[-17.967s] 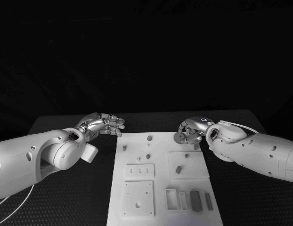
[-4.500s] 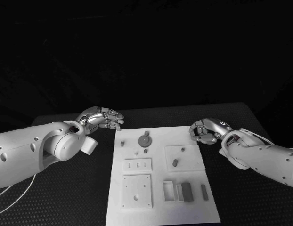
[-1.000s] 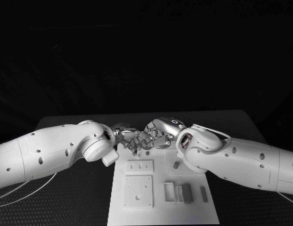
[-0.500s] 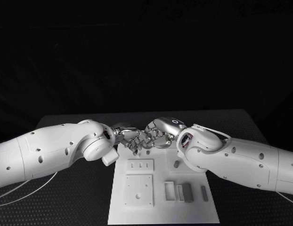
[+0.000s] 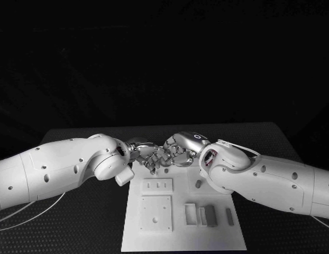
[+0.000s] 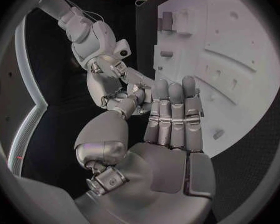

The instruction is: Assemble the parts on the task board

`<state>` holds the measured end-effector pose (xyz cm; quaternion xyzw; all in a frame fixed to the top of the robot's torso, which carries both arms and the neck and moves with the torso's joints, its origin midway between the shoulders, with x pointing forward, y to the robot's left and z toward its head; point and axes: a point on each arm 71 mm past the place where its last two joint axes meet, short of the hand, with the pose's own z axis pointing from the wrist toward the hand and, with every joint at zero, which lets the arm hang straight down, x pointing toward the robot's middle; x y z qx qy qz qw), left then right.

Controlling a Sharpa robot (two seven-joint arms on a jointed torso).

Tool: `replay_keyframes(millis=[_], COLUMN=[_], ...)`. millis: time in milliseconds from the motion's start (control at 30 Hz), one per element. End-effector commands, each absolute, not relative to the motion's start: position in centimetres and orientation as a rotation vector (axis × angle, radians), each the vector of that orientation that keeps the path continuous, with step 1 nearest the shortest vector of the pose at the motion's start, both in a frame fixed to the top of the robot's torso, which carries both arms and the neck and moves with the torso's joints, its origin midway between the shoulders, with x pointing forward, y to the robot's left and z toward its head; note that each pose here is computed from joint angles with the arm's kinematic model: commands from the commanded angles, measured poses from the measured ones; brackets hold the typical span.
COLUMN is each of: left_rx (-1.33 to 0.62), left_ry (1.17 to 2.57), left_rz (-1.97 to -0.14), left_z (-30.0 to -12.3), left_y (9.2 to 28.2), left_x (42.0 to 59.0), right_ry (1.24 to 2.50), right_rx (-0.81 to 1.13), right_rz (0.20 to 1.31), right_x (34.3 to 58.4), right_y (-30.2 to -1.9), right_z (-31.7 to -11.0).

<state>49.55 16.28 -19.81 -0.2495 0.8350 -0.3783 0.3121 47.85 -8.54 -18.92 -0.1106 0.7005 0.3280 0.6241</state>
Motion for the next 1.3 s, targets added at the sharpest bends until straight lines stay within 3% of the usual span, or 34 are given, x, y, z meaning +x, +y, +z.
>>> replay_keyframes(millis=[33,1300], left_rx=[-0.673,-0.641], left_ry=[2.193,2.201], left_rz=[-1.006,-0.954], left_z=[-19.69,-19.95], left_y=[15.98,15.70], left_x=[49.54,49.36], right_ry=[1.604,1.617], right_rx=[-0.266,-0.239], right_rz=[0.773,0.759], right_x=[47.45,47.16], right_y=[-8.03,-7.83], right_z=[-18.89,-18.96])
